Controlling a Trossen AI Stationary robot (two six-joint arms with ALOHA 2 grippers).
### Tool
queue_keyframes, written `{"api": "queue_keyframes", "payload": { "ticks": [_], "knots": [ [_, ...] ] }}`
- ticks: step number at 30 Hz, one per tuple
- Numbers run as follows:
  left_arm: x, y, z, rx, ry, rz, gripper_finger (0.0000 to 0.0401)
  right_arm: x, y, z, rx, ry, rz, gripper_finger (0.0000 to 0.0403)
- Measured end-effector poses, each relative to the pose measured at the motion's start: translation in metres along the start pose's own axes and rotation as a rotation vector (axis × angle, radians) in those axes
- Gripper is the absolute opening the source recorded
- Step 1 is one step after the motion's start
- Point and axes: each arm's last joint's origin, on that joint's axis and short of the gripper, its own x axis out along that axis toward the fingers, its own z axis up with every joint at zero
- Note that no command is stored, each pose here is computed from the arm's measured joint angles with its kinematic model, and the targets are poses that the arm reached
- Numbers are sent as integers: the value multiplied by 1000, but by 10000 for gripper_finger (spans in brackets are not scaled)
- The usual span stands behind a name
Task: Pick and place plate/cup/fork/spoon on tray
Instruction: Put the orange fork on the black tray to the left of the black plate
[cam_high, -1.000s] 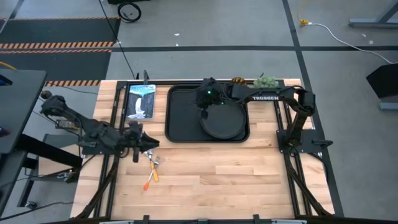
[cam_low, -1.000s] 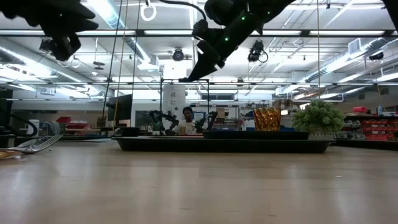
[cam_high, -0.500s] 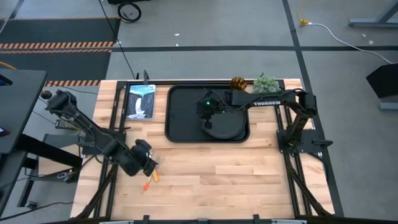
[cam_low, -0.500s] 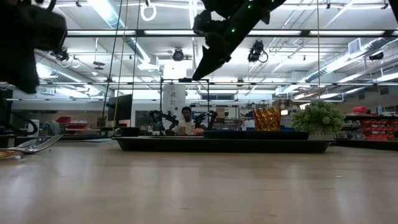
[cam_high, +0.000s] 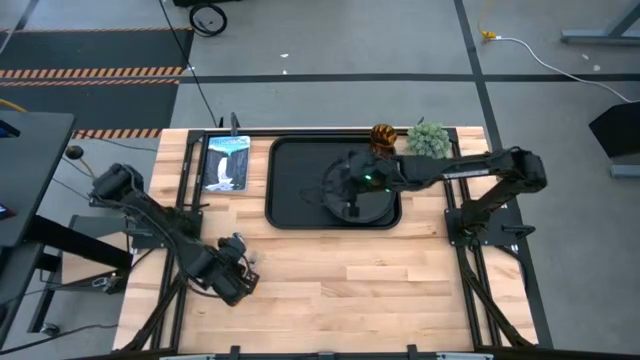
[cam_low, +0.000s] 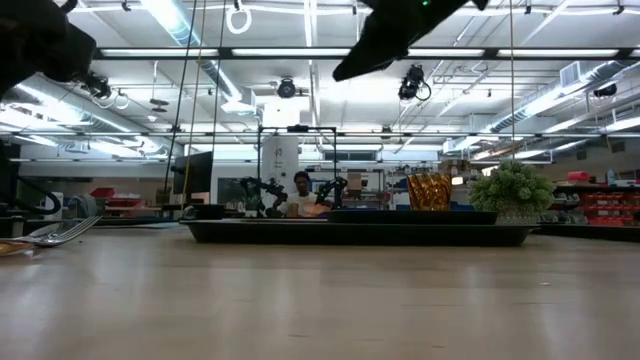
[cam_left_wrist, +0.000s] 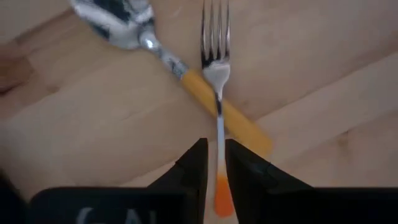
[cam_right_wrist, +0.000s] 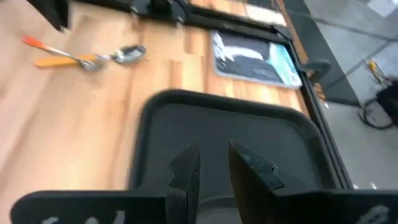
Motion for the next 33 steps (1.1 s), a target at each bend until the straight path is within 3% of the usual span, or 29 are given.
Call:
{"api": "queue_keyframes", "payload": {
  "ticks": [11,21,33],
  "knots": [
    [29,-21,0,16,123,156,161,-12,30,-36,58,-105,47,89],
    [39,-26,-2,27,102,145,163,-11,31,-39,81,-130,44,89],
    [49,-26,-5,23,116,103,127,-12,32,-37,88,-147,47,89]
  ]
}}
